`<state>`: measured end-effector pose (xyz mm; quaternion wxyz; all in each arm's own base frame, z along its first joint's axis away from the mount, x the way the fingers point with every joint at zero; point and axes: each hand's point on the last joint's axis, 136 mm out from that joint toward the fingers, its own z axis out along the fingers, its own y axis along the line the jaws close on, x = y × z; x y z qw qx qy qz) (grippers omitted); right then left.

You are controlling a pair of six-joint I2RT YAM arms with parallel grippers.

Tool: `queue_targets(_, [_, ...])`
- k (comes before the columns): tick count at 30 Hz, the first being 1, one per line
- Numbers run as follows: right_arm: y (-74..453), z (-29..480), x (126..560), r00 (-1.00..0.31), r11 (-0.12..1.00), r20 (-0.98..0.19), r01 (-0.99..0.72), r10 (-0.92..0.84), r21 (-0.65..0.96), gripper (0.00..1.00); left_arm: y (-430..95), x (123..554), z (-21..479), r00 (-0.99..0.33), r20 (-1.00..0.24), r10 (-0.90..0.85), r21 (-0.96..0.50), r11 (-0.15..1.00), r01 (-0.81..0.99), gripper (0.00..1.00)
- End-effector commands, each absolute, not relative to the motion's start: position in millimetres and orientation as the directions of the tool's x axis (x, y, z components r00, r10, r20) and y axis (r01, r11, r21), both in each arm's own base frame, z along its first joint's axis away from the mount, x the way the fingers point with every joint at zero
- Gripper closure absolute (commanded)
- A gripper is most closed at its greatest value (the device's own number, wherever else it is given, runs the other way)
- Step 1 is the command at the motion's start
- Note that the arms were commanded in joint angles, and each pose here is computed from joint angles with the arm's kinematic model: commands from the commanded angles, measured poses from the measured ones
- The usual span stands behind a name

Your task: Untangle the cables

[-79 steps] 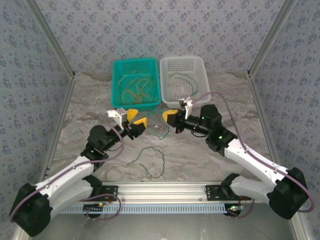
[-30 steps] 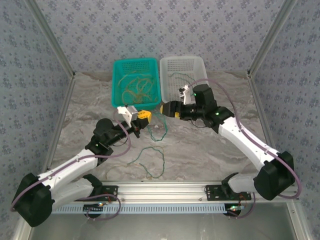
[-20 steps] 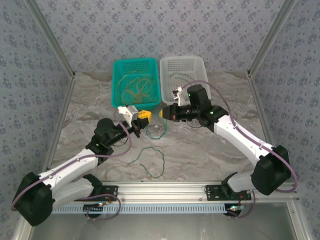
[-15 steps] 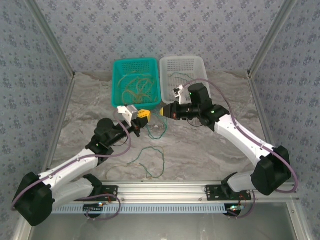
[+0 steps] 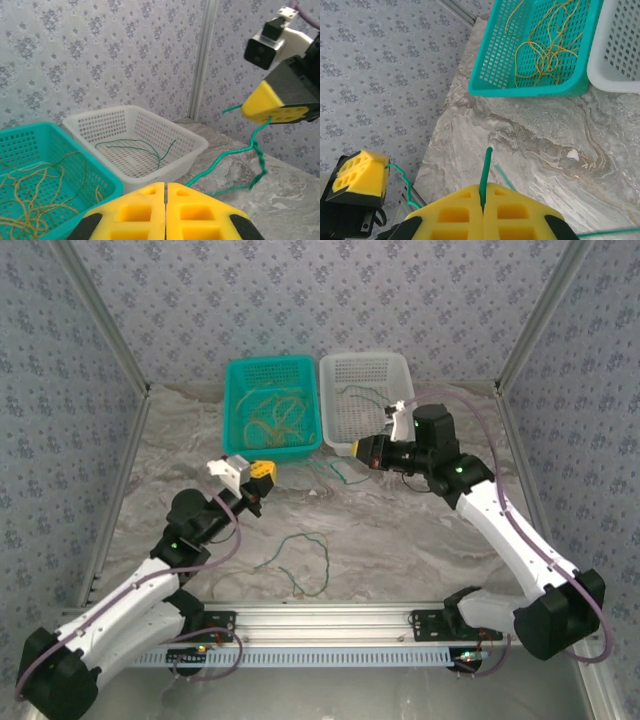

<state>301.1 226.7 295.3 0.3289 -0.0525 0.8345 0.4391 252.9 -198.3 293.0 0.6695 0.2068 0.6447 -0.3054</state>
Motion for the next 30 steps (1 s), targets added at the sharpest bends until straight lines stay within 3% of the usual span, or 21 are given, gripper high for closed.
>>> queue_targets(1, [169.6,290.3,317.4,-0.702,0.734,-0.641,-0.251,0.312,0.631,1.0,-129.5,279.4,271.9,-0.016,-0.994,-0.108,-0.106,0.923,0.37,1.0])
queue_targets(6, [129.5,292.2,317.7,-0.636,0.774,-0.667,-0.168,0.387,0.61,1.0,-84.9,277.0,266.6,0.007,-0.989,-0.147,-0.142,0.971,0.194,1.0])
queue_targets(13, [100.8,289.9,317.4,-0.593,0.801,-0.686,-0.112,0.421,0.589,1.0,-61.1,273.9,265.2,0.018,-0.985,-0.174,-0.171,0.98,0.099,1.0])
queue_targets(22, [135.4,296.6,313.2,-0.595,0.767,-0.734,-0.287,0.327,0.574,1.0,-100.4,270.3,297.7,0.0,-0.963,-0.268,-0.253,0.911,0.325,1.0])
queue_targets(23, [138.8,296.2,312.8,-0.592,0.766,-0.743,-0.306,0.313,0.566,0.97,-104.9,269.6,303.5,-0.002,-0.957,-0.289,-0.271,0.896,0.351,1.0])
queue_targets(28, [167.9,290.8,308.1,-0.605,0.68,-0.757,-0.449,0.246,0.58,0.5,-137.4,262.5,330.4,-0.044,-0.944,-0.326,-0.3,0.798,0.523,1.0])
queue_targets(30, [169.7,282.4,313.8,-0.643,0.677,-0.722,-0.414,0.255,0.608,0.44,-143.7,260.0,339.6,-0.052,-0.937,-0.344,-0.313,0.768,0.558,1.0])
